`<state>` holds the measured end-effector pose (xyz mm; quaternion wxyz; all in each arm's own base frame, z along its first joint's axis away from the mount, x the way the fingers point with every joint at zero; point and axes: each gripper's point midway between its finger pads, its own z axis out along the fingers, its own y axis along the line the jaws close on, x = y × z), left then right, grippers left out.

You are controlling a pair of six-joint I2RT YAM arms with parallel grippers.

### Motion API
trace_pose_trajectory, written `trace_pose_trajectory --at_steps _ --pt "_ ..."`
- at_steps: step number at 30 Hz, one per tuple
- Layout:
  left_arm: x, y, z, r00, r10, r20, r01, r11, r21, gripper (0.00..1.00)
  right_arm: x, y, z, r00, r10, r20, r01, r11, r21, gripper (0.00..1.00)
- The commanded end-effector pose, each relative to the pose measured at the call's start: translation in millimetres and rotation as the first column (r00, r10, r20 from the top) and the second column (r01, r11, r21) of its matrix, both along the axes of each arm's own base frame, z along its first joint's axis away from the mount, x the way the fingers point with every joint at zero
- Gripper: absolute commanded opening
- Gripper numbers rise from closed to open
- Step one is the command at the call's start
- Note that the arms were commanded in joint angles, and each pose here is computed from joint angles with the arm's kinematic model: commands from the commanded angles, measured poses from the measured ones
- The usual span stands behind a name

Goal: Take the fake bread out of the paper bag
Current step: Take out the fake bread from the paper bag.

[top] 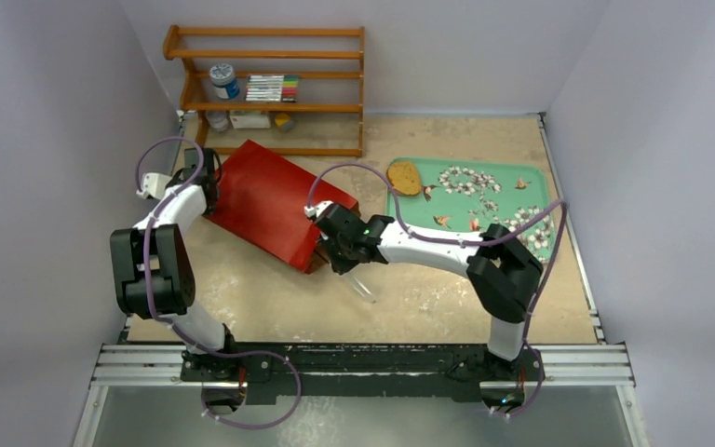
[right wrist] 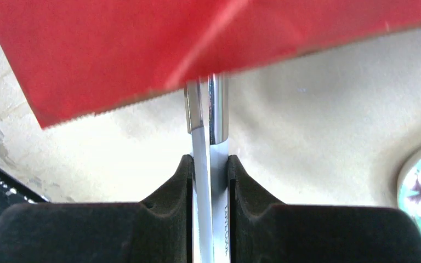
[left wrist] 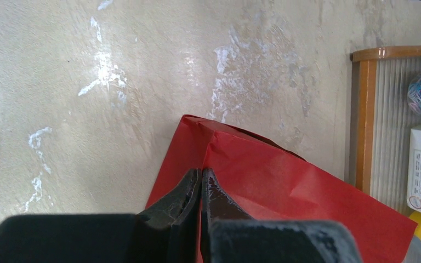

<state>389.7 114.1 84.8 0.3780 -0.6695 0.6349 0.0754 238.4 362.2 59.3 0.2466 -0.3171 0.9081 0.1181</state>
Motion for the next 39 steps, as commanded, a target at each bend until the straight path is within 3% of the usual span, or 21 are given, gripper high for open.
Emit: trace_pose_trajectory --at_steps 1,21,39 --pt "-1.9 25.9 17.8 0.994 0.103 0.021 -0.104 0.992 0.071 0.0 -3.7 -26.7 22.2 0.997 -0.076 0.03 0.077 0.997 -0.009 0.0" --pt "-16.5 56.3 33.6 0.99 0.143 -0.001 -0.142 0.984 0.108 0.0 -38.8 -92.5 46.4 0.975 -0.223 0.021 0.223 0.975 0.009 0.0" --pt "-30.5 60.2 37.6 0.992 0.125 -0.029 -0.121 0.985 0.122 0.0 -44.8 -135.6 105.7 0.882 -0.467 0.059 0.457 0.88 0.127 0.0"
